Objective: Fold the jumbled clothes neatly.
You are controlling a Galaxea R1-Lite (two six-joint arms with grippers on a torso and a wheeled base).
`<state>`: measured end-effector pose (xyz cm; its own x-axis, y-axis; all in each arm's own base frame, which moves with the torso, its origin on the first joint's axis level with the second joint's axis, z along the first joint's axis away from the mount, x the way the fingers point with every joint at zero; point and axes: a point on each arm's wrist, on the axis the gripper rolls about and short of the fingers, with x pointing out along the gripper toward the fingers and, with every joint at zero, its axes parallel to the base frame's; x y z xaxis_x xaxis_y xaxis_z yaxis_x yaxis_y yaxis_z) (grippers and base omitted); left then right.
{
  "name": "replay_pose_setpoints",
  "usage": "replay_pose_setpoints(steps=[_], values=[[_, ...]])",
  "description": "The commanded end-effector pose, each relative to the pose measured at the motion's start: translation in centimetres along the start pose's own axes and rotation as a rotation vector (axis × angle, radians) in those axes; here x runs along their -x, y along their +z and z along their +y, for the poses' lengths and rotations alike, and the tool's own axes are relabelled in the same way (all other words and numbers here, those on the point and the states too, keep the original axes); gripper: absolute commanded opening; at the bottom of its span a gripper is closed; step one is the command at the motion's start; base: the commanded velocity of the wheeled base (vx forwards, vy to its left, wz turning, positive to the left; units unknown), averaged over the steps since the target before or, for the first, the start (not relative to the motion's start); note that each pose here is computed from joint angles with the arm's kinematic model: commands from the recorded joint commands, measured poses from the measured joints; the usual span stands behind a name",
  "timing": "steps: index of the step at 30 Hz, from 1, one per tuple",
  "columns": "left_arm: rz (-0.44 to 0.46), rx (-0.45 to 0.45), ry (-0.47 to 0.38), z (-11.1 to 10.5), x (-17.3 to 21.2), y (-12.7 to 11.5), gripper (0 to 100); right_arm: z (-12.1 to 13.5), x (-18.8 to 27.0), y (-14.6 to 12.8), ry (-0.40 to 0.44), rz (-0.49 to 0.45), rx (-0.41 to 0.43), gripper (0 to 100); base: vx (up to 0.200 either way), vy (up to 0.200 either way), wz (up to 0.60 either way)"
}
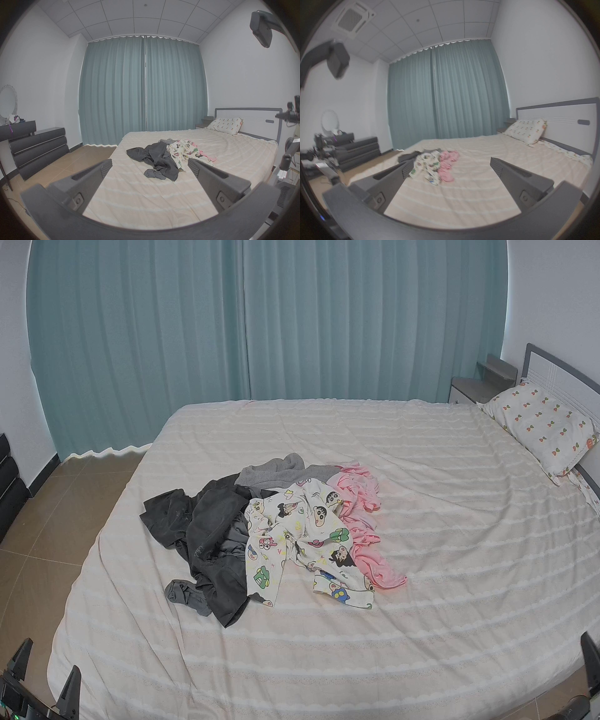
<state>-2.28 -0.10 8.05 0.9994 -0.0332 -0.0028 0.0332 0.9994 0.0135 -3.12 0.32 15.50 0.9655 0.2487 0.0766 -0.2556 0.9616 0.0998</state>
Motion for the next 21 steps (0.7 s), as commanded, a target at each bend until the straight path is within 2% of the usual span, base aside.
replay_pose_setpoints(steps=[1, 2, 3, 6, 10, 11, 12, 16, 18, 20, 21], values=[[0.008, 0.0, 0.001, 0.0, -0.1, -0.5, 100, -0.2, -9.6, 5.9, 0.297, 0.439, -0.29, 100, 0.0, 0.0, 0.0], [0.008, 0.0, 0.001, 0.0, -0.1, -0.5, 100, -0.2, -10.2, 5.7, 0.316, 0.462, -0.298, 100, 0.0, 0.0, 0.0], [0.008, 0.0, 0.001, 0.0, -0.1, -0.5, 100, 0.1, -12.3, 4.9, 0.363, 0.545, -0.328, 100, 0.0, 0.0, 0.0], [0.01, 0.0, 0.001, 0.0, -0.1, -0.5, 100, 0.9, -15.9, 2.9, 0.403, 0.695, -0.39, 100, 0.0, 0.0, 0.0], [0.008, 0.0, 0.001, 0.0, -0.1, -0.5, 100, 1.8, -21.2, -0.4, 0.393, 0.844, -0.444, 100, 0.0, 0.0, 0.0], [0.008, 0.0, 0.001, 0.0, -0.1, -0.5, 100, 1.8, -21.2, -0.4, 0.393, 0.844, -0.444, 100, 0.0, 0.0, 0.0], [0.008, 0.0, 0.001, 0.0, -0.1, -0.5, 100, 2.3, -23.8, -2.4, 0.379, 0.9, -0.47, 100, 0.0, 0.0, 0.0], [0.008, 0.0, 0.001, 0.0, -0.1, -0.5, 100, 3.2, -27.6, -5.6, 0.317, 0.941, -0.512, 100, 0.0, 0.0, 0.0], [0.008, 0.0, 0.001, 0.0, -0.1, -0.5, 100, 3.9, -30.5, -8.3, 0.248, 0.946, -0.54, 100, 0.0, 0.0, 0.0], [0.008, 0.0, 0.001, 0.0, -0.1, -0.5, 100, 3.9, -30.5, -8.3, 0.248, 0.946, -0.54, 100, 0.0, 0.0, 0.0], [0.01, 0.0, 0.001, 0.0, -0.1, -0.5, 100, 4.3, -33.5, -11.4, 0.174, 0.933, -0.568, 100, 0.0, 0.0, 0.0]])
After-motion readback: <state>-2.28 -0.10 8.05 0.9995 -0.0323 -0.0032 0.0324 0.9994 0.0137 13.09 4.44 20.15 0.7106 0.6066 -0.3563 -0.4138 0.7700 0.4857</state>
